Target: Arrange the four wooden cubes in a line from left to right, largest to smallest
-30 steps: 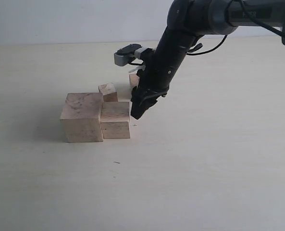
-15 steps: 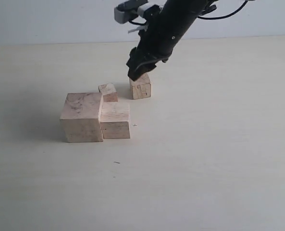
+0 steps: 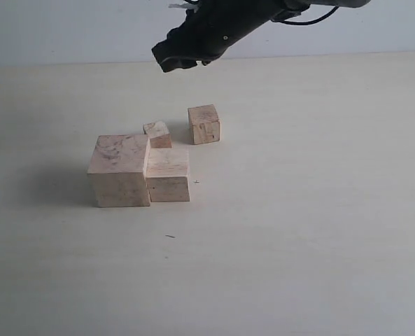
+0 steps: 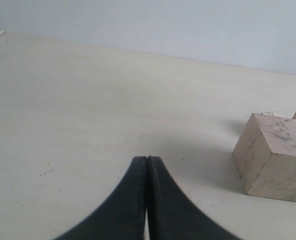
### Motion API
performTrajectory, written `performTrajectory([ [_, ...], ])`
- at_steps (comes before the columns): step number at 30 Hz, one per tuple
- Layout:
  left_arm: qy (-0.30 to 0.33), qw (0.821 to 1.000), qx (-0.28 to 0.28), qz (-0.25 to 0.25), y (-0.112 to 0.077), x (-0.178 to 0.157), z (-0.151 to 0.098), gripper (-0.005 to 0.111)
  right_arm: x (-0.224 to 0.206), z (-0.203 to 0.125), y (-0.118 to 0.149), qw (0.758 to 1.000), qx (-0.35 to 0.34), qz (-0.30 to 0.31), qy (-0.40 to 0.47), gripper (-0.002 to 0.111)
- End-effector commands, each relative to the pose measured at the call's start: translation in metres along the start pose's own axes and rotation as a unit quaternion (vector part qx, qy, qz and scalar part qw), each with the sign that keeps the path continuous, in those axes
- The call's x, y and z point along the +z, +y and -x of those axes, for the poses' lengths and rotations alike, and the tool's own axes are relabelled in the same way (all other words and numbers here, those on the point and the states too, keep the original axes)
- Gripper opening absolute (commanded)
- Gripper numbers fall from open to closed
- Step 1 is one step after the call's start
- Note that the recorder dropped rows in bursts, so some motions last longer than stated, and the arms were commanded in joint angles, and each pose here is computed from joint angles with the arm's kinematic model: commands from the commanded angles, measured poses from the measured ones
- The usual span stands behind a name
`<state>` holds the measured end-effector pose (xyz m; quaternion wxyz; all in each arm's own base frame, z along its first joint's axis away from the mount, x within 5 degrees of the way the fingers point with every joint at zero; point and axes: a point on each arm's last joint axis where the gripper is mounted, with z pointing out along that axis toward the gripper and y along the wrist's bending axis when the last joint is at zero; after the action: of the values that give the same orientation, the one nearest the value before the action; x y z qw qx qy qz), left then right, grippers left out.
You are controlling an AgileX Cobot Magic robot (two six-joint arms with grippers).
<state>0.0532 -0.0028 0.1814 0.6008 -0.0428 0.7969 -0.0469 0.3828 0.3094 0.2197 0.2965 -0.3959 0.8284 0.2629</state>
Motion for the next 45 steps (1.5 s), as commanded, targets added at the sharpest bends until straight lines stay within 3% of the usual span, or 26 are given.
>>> performTrajectory([
  [1,-0.003,1.0,0.0,-0.001,0.0,0.0,0.0,0.0,0.018,0.006,0.011,1.0,-0.016,0.019,-0.016,0.033],
  [12,-0.003,1.0,0.0,-0.001,0.0,0.0,0.0,0.0,0.069,-0.002,0.022,0.998,-0.02,0.061,0.01,0.004],
  [30,-0.003,1.0,0.0,-0.001,0.0,0.0,0.0,0.0,0.108,-0.013,0.019,0.992,-0.002,0.122,0.036,0.004],
  [45,-0.003,1.0,0.0,-0.001,0.0,0.0,0.0,0.0,0.108,-0.033,0.007,0.987,-0.032,0.067,0.143,0.004],
])
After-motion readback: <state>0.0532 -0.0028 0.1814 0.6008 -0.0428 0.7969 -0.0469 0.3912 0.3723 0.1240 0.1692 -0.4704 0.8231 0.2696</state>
